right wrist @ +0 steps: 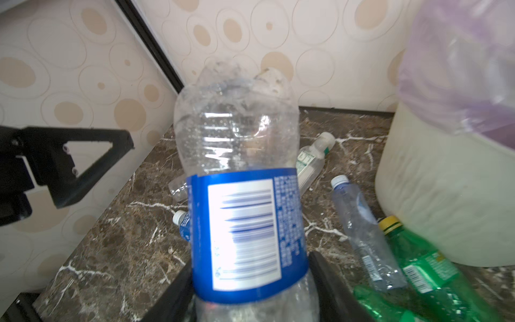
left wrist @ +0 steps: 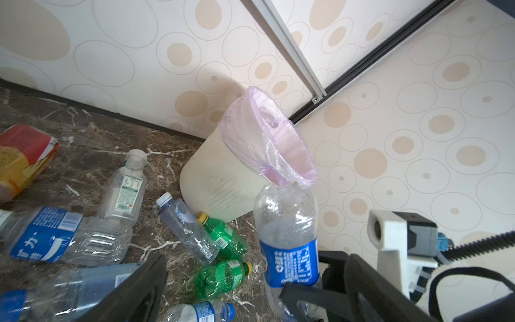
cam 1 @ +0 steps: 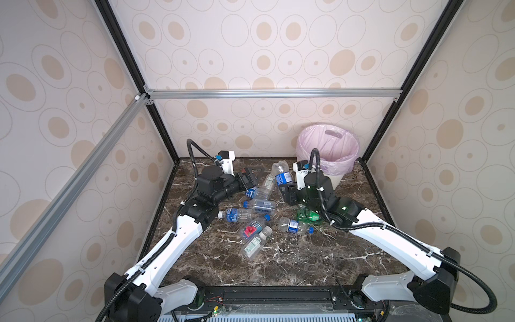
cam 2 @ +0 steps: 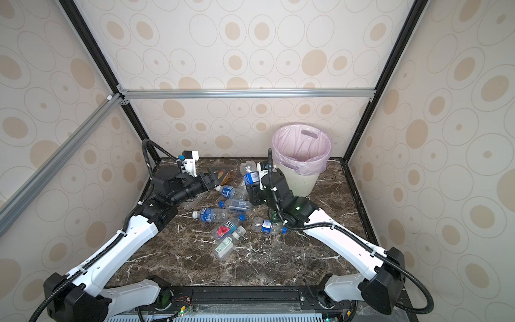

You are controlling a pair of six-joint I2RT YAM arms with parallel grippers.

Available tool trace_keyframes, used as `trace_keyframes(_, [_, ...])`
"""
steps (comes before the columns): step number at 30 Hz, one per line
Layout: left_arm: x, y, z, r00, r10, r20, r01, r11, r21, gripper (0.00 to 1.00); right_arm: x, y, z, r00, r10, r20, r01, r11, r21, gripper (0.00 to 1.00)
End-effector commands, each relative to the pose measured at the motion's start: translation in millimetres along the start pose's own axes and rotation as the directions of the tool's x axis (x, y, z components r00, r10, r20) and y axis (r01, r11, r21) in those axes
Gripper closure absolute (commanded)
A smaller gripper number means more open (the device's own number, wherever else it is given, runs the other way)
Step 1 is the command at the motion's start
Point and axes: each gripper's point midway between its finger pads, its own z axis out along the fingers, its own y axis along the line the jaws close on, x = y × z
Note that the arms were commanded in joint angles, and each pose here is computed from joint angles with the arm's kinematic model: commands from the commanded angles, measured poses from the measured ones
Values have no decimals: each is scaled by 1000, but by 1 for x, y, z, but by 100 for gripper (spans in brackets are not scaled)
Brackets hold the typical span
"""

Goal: Throw the plastic bottles in the bin
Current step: 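Carry the bottle over the bin with the right gripper while the left releases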

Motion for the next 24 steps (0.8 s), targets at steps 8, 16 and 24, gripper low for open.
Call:
trace_keyframes(8, [22,-90,34,965,254,-67,-241,958,158,1,-122,-42,-97,952,-201,231,145,960,240,49])
trace_keyframes(16, [42,-142,53,922,379,-79,-353,907,231,1,-185,-50,-173,867,-285,410,144,929,342,49])
trace_keyframes(24, [54,-152,61,915,394,-82,-364,898,248,1,-198,-95,-139,889,-270,371,82,889,450,49])
